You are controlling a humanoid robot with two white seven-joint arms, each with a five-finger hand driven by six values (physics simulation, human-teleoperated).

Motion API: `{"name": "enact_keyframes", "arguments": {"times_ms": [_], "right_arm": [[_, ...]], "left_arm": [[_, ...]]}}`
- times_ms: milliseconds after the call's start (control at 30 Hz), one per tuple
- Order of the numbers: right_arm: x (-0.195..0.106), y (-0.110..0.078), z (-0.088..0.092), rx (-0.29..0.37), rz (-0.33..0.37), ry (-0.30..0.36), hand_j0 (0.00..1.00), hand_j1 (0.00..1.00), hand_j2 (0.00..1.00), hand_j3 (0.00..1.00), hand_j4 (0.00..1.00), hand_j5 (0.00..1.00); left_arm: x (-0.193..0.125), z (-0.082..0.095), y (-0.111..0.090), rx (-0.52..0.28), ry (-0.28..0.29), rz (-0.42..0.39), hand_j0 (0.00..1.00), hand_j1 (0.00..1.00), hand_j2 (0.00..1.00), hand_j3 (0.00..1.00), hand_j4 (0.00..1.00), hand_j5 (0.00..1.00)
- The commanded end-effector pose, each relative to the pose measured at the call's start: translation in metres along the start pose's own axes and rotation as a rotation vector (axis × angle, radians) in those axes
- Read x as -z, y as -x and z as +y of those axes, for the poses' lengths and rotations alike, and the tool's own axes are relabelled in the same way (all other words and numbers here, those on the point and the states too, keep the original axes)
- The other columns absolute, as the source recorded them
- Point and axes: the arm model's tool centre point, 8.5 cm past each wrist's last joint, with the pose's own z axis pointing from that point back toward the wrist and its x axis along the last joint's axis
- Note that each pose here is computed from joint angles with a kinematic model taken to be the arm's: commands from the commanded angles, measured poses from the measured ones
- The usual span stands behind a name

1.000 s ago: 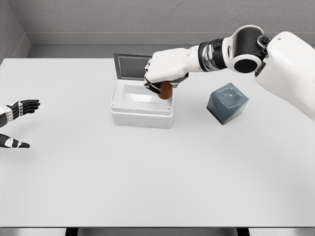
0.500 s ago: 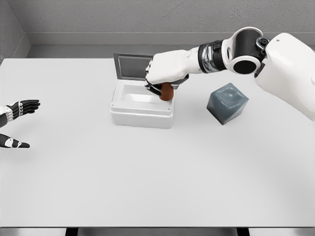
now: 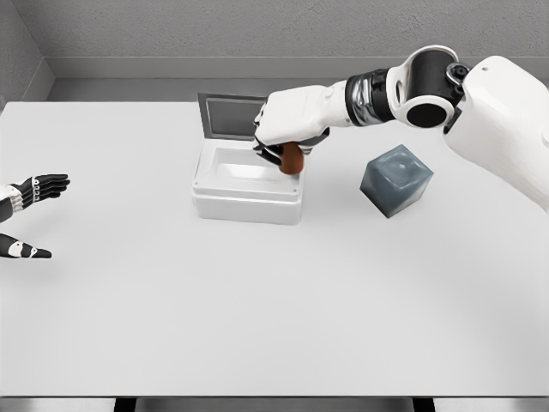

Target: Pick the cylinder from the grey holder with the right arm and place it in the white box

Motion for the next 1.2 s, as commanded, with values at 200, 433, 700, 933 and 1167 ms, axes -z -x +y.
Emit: {"name": "enact_keyframes", "arguments": {"times_ms": [200, 433, 700, 933, 1167], "right_arm": [[0.004, 0.0, -0.006, -0.002, 0.028, 0.002, 0.58, 0.58, 0.58, 0.58, 0.58, 0.58], [0.004, -0.003, -0.014, 0.008, 0.063, 0.017, 1.0, 1.0, 1.0, 1.0, 1.0, 1.0], [-0.035, -0.027, -0.028, -0.097, 0.044, 0.073, 1.0, 1.0, 1.0, 1.0, 1.0, 1.0], [-0.134, -0.019, 0.015, -0.105, 0.139, 0.09, 1.0, 1.0, 1.0, 1.0, 1.0, 1.0], [-0.171, -0.01, 0.053, -0.016, 0.236, 0.066, 1.0, 1.0, 1.0, 1.0, 1.0, 1.0]], "left_arm": [[-0.001, 0.002, -0.001, -0.004, -0.006, -0.001, 1.0, 1.0, 1.0, 1.0, 1.0, 1.0], [0.0, 0.001, -0.001, -0.005, -0.006, -0.003, 1.0, 1.0, 1.0, 1.0, 1.0, 1.0], [0.0, 0.0, -0.001, -0.005, -0.005, -0.005, 1.0, 1.0, 1.0, 1.0, 1.0, 1.0], [0.076, 0.017, -0.049, 0.143, 0.017, -0.157, 1.0, 1.0, 1.0, 1.0, 1.0, 1.0], [0.192, 0.005, -0.082, 0.173, 0.022, -0.272, 1.0, 1.0, 1.0, 1.0, 1.0, 1.0]]}}
